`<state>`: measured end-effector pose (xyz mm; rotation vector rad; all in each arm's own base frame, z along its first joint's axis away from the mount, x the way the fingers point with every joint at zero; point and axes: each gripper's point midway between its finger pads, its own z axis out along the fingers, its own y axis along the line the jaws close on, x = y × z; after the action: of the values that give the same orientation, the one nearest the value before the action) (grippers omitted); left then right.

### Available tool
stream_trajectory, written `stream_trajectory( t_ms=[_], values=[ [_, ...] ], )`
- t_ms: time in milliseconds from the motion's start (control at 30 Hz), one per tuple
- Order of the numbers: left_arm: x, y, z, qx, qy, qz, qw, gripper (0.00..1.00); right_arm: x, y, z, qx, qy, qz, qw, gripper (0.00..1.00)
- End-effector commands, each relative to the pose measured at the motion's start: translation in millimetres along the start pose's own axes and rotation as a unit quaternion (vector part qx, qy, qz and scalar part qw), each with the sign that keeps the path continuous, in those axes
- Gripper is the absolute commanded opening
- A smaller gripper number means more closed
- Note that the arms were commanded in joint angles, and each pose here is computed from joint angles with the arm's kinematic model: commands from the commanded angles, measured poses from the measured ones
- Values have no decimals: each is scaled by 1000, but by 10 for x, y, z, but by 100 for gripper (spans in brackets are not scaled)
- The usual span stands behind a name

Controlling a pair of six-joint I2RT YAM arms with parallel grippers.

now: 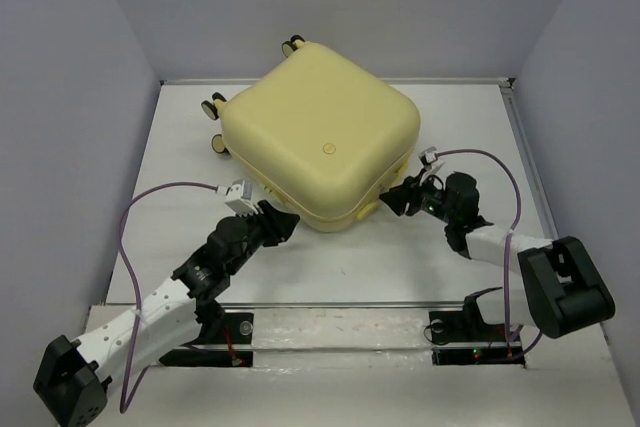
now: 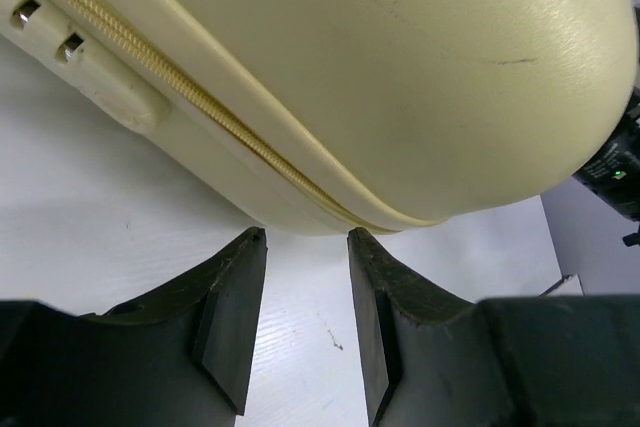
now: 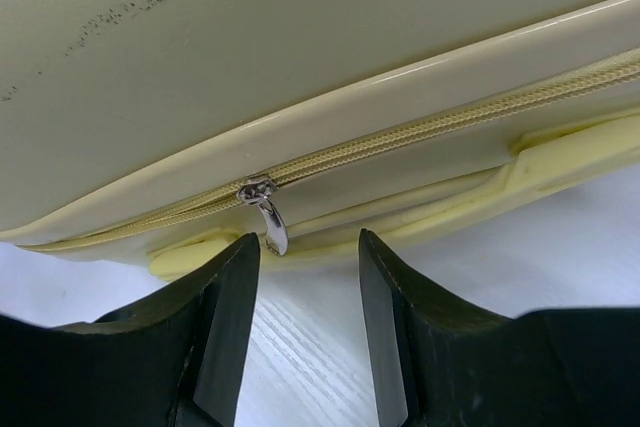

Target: Pack the luggage

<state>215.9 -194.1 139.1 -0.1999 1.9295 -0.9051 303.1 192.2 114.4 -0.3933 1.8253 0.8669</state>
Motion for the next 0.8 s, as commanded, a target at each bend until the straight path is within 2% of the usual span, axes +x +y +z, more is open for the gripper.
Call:
stream_trajectory(
  t_ms=[0,133,433,533,567,667,767],
  values=[
    [-303,-217,-23,15,-38,11,999,49,-265,178,101,-73,-29,-42,996,50],
    [-290,-227,-33,18,-35,8,999,49,-236,260,153,-119,-17,-45,992,50],
    [-181,-159,8,9,-16,8,1000,49,-254,148,310,-113,-26,-40,992,48],
    [-152,-193,32,21,-13,5,1000,49,-226,155,325,-118,-27,-22,992,35],
    [-109,-181,46,22,-6,4,1000,49,-283,182,325,-124,-42,-26,991,22],
    [-122,-276,101,41,-6,8,999,49,-282,234,289,-133,-52,-8,990,7],
    [-127,-317,164,44,-3,10,999,49,-234,311,190,-131,-54,13,990,7]
  ],
)
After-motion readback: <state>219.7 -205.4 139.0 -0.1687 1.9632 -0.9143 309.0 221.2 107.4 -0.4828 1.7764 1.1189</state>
